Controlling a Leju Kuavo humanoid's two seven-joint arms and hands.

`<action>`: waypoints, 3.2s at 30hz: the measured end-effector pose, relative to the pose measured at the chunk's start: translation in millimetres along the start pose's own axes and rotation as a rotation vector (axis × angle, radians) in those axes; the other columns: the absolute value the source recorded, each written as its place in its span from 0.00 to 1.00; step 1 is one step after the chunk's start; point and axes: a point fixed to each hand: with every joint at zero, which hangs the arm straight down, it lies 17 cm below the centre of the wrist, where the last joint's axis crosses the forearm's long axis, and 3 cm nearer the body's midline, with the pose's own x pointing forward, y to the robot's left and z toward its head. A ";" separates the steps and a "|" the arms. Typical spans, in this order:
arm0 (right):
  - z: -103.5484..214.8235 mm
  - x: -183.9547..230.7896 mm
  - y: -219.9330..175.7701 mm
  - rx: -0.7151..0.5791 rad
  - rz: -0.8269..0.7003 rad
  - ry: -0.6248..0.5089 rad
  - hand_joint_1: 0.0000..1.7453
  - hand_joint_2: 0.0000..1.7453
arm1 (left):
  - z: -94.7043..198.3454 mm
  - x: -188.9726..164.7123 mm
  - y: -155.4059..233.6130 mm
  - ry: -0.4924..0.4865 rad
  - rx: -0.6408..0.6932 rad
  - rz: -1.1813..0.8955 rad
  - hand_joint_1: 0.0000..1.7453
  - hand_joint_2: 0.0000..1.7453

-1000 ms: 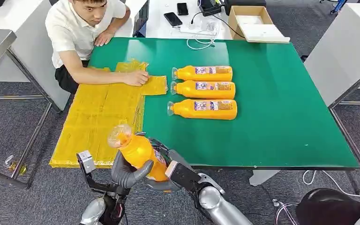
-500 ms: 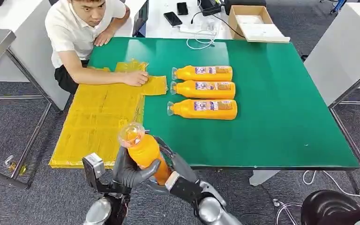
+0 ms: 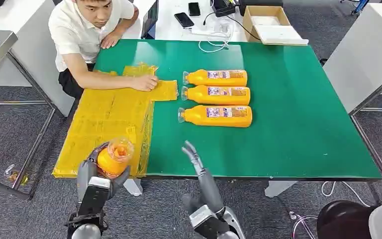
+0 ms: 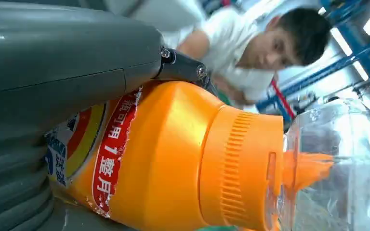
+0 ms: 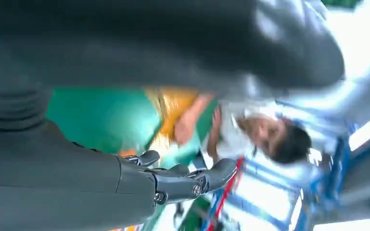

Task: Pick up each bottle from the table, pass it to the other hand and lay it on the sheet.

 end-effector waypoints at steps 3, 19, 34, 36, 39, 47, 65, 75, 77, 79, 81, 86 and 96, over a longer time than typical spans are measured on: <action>-3.2 5.3 -16.1 -0.061 -0.002 -0.012 0.00 0.00 | -9.9 -3.7 16.7 -0.021 0.040 -0.095 1.00 1.00; -9.4 8.8 -19.2 -0.057 -0.055 -0.021 0.00 0.00 | -48.9 -51.1 7.4 -0.093 -0.104 -0.648 1.00 1.00; -20.4 12.3 7.5 0.013 -0.141 -0.037 0.00 0.00 | -58.8 -136.0 -72.3 -0.094 -0.530 -0.914 1.00 1.00; -19.9 11.0 9.1 0.015 -0.144 -0.034 0.00 0.00 | -60.5 -138.1 -75.3 -0.093 -0.545 -0.923 1.00 1.00; -19.3 9.8 10.3 0.017 -0.152 -0.031 0.00 0.00 | -60.9 -146.0 -80.8 -0.064 -0.597 -0.920 1.00 1.00; -22.5 7.9 15.7 0.022 -0.168 -0.026 0.00 0.00 | -77.7 -169.4 -76.3 0.106 -0.678 -0.853 0.04 1.00; -28.5 -2.1 15.3 0.014 -0.173 -0.019 0.00 0.00 | -94.0 -172.6 -78.2 0.277 -0.715 -0.538 0.00 1.00; -27.0 -5.2 15.1 0.009 -0.170 -0.017 0.00 0.00 | -93.5 -148.3 -88.7 0.174 -0.650 -0.429 0.00 1.00; -25.6 -6.2 13.8 -0.001 -0.166 -0.015 0.00 0.00 | -95.1 -133.0 -87.7 0.135 -0.581 -0.334 0.00 1.00; -22.4 -8.3 12.9 -0.011 -0.162 -0.009 0.00 0.00 | -97.4 -111.1 -85.1 0.088 -0.498 -0.231 0.00 1.00; -18.4 -11.1 12.4 -0.020 -0.159 -0.001 0.00 0.00 | -102.2 -86.1 -77.9 0.046 -0.412 -0.136 0.00 1.00; -14.2 -14.6 9.7 -0.040 -0.151 0.010 0.00 0.00 | -101.8 -52.2 -64.9 0.026 -0.309 0.082 0.00 1.00; -5.9 -14.1 0.8 -0.092 -0.100 0.009 0.00 1.00 | -105.2 -8.0 -28.0 -0.007 -0.132 0.301 0.00 1.00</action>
